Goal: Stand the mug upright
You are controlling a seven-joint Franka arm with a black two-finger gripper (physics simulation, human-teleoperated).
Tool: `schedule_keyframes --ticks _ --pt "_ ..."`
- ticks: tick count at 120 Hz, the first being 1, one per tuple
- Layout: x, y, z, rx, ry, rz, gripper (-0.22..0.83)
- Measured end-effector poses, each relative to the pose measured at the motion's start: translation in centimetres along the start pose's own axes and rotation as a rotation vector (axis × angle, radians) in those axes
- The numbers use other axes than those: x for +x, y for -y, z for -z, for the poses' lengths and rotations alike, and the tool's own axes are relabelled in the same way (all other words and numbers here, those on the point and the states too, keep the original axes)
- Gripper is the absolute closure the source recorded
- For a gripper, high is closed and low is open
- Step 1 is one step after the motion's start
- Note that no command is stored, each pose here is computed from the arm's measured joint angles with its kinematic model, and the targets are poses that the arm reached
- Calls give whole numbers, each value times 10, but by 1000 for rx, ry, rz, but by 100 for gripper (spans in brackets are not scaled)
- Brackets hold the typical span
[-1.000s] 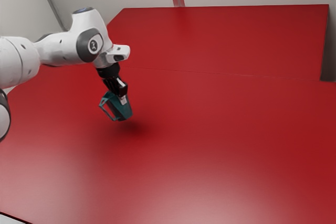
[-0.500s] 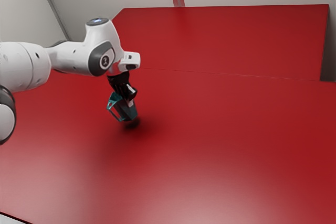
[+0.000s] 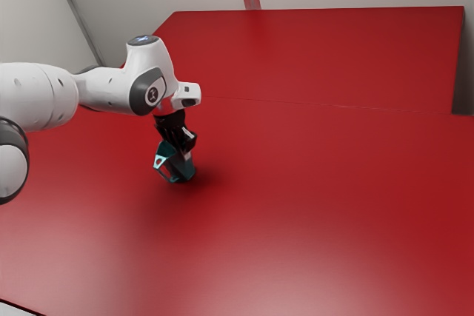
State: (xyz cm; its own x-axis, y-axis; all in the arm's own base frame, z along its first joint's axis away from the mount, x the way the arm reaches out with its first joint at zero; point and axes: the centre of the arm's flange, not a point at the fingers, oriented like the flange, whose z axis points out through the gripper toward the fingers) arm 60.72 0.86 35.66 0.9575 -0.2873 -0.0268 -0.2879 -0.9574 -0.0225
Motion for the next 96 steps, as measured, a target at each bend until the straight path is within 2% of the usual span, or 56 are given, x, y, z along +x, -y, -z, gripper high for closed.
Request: schedule_keyframes --ticks 8,24,40,63,96 --pt "0 -1 1 -2 -1 3 54" --pt "0 -3 8 -10 -12 13 30" --pt "-2 -7 32 -26 -41 25 16" --pt "-6 -4 97 -53 -89 52 6" --pt "-4 11 209 -21 -130 57 2"
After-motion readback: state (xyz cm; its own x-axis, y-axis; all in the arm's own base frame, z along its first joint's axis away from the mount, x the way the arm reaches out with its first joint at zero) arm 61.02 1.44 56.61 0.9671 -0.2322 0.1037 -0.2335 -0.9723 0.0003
